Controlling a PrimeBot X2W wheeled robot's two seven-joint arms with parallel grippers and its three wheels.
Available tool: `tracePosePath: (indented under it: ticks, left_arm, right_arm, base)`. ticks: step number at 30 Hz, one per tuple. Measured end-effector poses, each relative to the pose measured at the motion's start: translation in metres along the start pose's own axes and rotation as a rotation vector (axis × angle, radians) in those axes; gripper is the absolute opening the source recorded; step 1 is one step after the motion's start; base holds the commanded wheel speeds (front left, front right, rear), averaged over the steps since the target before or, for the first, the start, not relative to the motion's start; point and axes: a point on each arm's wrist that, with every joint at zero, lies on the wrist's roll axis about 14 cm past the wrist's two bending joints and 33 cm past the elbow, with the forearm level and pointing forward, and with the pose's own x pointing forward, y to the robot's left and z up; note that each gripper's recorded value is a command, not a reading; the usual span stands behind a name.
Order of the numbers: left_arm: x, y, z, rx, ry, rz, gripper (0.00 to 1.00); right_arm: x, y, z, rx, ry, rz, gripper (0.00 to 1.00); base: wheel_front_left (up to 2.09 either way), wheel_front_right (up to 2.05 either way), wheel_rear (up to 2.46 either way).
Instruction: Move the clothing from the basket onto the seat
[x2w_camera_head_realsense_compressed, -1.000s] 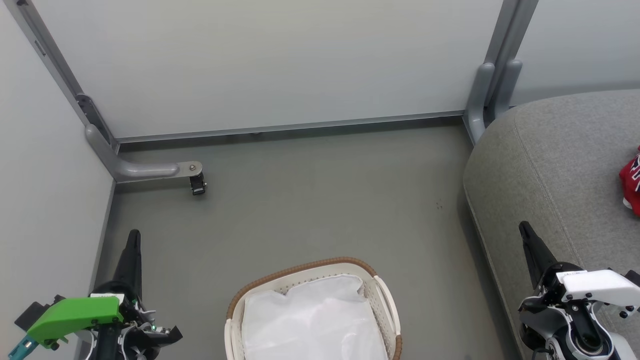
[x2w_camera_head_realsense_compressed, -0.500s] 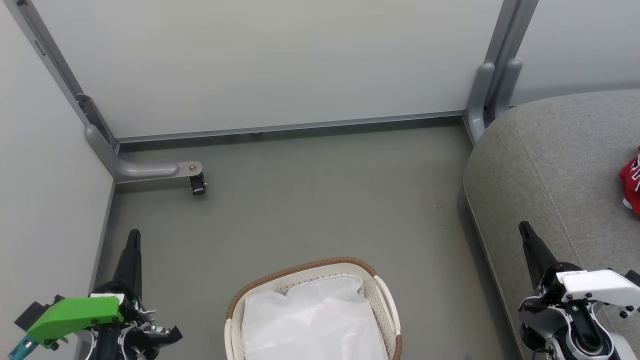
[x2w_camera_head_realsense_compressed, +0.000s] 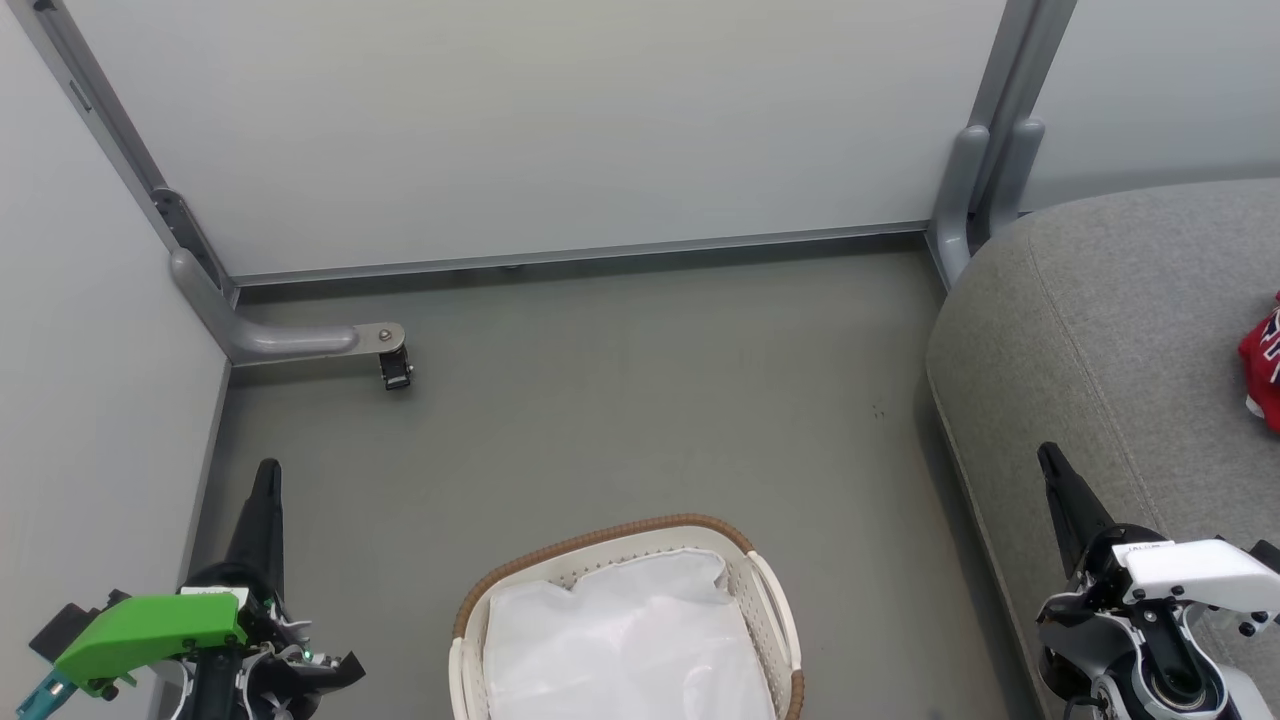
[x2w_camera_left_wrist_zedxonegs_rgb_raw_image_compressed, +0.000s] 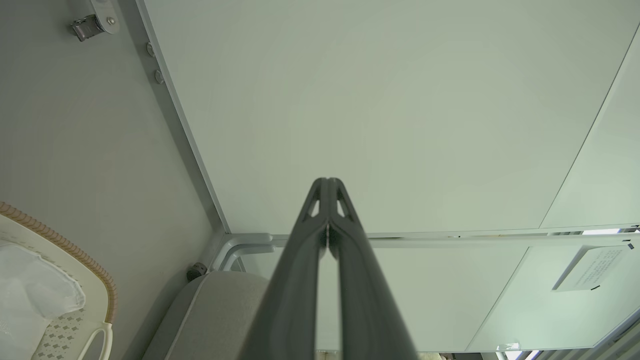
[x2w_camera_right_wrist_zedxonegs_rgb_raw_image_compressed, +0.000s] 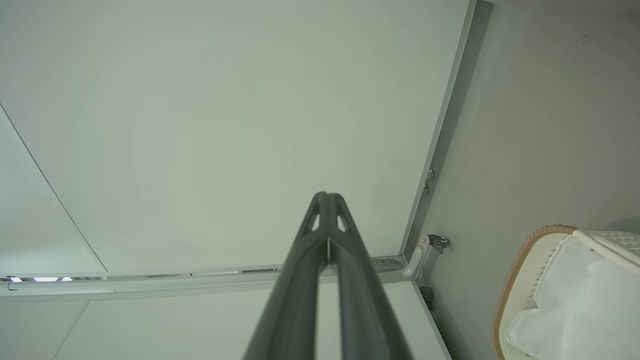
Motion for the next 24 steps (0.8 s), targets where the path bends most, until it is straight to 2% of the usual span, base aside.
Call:
tracePosePath:
  ticks: [24]
  left_arm:
    - [0.0, 0.0, -0.0001, 0.0, 0.0, 0.0, 0.0]
  right_arm:
    - [0.0, 0.0, 0.0, 0.0, 0.0, 0.0, 0.0]
  base:
    - [0.0, 0.0, 0.0]
